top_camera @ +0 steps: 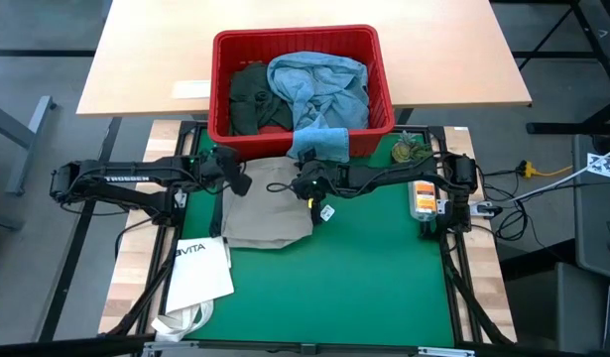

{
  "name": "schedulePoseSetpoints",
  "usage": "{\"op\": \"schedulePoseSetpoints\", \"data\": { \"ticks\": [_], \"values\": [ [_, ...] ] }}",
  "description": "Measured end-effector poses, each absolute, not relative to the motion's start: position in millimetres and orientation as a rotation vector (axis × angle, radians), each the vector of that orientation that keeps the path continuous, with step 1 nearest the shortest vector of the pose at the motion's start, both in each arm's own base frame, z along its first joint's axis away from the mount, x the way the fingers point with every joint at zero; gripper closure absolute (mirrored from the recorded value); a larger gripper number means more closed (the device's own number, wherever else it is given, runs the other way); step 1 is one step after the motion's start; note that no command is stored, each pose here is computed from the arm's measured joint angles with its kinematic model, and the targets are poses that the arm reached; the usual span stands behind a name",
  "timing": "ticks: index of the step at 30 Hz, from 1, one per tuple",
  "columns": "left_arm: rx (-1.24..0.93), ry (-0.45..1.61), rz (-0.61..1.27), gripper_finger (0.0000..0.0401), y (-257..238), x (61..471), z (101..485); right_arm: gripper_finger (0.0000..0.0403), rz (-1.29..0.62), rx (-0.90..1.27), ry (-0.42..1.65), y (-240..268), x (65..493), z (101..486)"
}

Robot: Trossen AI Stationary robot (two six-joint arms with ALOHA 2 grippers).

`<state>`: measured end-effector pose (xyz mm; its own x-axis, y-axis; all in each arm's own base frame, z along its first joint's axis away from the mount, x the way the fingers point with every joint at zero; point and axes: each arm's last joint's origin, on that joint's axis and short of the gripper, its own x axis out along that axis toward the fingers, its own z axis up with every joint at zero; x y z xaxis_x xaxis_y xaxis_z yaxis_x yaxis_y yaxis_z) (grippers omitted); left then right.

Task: Fold Laundry from Bin
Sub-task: Stack the folded brown shorts on top of the folded dark blue pants

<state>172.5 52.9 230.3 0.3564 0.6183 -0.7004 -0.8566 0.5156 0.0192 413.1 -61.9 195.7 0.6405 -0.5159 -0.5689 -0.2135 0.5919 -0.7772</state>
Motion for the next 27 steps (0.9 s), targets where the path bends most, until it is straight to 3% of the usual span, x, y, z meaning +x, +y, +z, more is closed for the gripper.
{"op": "schedulePoseSetpoints", "data": {
  "ticks": [5, 18, 22, 27],
  "values": [
    [-0.288, 0.731, 0.925, 0.0313, 53, 176, 232, 0.0212, -0.206, -0.950, 0.889, -62, 413, 196],
    [-0.260, 0.843, 0.957, 0.0205, 68, 183, 217, 0.0212, -0.206, -0.950, 0.888, -62, 413, 196],
    [-0.181, 0.896, 0.932, 0.0202, 74, 188, 211, 0.0212, -0.206, -0.950, 0.889, -62, 413, 196],
    [-0.167, 0.916, 0.832, 0.0233, 77, 196, 207, 0.0212, -0.205, -0.950, 0.888, -62, 413, 196]
  ]
}}
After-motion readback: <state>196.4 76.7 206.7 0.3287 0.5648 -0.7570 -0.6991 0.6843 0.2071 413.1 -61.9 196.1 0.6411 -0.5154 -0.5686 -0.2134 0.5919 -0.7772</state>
